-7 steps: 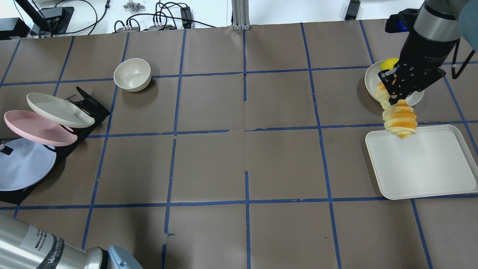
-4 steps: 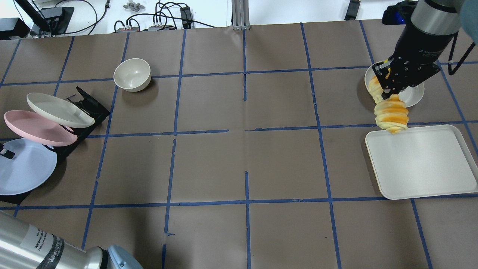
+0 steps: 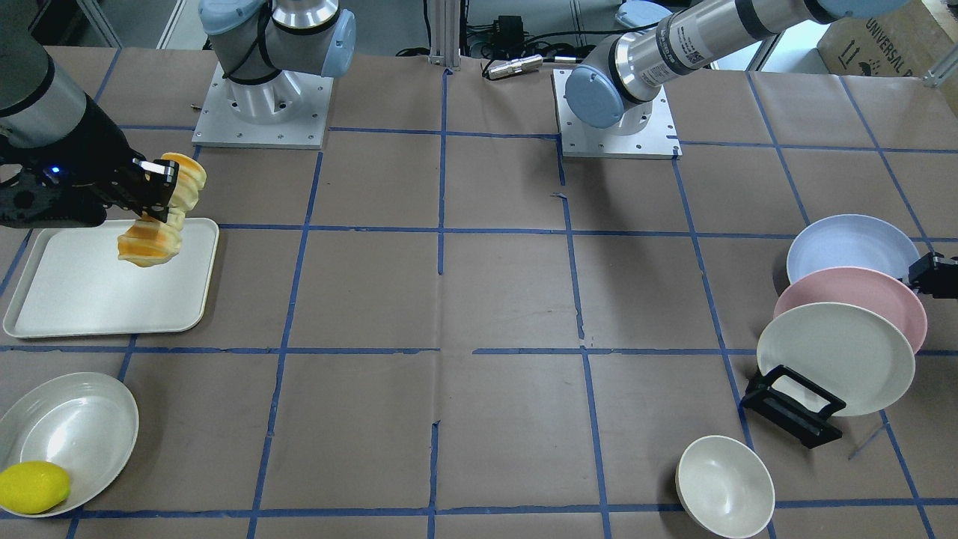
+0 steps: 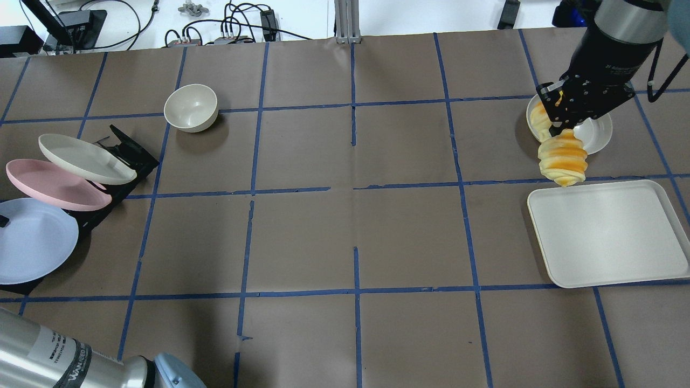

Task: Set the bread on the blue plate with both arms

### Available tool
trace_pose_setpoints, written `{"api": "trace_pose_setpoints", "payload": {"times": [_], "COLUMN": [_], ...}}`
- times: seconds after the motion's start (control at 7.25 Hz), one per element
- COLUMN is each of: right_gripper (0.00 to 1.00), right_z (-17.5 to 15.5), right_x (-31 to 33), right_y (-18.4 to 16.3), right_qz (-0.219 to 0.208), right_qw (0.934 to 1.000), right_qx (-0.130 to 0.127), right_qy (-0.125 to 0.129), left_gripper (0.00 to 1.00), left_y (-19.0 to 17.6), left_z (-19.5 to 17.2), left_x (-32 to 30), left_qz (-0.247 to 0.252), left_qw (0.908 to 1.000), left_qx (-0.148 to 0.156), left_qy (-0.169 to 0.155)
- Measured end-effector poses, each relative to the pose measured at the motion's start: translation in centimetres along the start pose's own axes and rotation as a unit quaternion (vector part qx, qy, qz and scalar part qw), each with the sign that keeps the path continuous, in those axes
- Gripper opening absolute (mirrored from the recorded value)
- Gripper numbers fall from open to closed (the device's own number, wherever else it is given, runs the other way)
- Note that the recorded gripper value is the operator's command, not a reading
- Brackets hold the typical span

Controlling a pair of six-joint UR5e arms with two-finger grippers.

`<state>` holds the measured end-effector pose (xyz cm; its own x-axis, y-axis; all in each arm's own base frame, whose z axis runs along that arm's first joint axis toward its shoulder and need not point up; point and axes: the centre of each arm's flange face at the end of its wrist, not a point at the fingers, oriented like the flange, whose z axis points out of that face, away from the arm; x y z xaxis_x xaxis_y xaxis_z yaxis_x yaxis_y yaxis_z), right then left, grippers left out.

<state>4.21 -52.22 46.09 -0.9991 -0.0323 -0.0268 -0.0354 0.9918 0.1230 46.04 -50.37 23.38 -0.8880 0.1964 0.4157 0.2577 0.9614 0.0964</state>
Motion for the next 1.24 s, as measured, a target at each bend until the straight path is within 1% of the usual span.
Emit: {"api": "trace_pose_setpoints", "payload": {"times": [0.28,0.55,0.69,0.83,0.97,1.1,1.24], "right_gripper": [0.09,0.09,0.09,0.09,0.09,0.09,0.09], "right_z": [-0.8,-1.0,-1.1,-1.2,-1.1,-1.0,-0.6], "right_x": [0.1,0.2,0.2,0.2,0.2,0.2,0.2], "right_y": [-0.5,-0.8,-0.9,-1.1,-1.1,-1.3,-1.6], "right_qz": [0.000,0.000,0.000,0.000,-0.001,-0.001,-0.001], "right_qw": [1.0000,1.0000,1.0000,1.0000,0.9999,1.0000,1.0000], "right_qx": [0.006,0.008,0.009,0.010,0.011,0.010,0.007], "right_qy": [0.000,0.001,0.001,-0.001,-0.002,-0.002,-0.003], "left_gripper": [0.12,0.12,0.12,0.12,0.12,0.12,0.12], "left_y": [3.4,7.3,8.4,8.7,7.4,4.4,1.0], "left_z": [-4.5,-8.6,-10.4,-12.3,-13.9,-14.7,-14.6], "left_x": [2.2,5.4,7.6,10.4,14.0,18.1,22.3], "left_qz": [-0.004,-0.005,-0.005,-0.001,0.013,0.036,0.053], "left_qw": [1.0000,1.0000,0.9999,0.9998,0.9991,0.9979,0.9967], "left_qx": [0.002,0.008,0.011,0.015,0.017,0.017,0.021], "left_qy": [-0.005,0.000,-0.002,-0.016,-0.035,-0.050,-0.057]}}
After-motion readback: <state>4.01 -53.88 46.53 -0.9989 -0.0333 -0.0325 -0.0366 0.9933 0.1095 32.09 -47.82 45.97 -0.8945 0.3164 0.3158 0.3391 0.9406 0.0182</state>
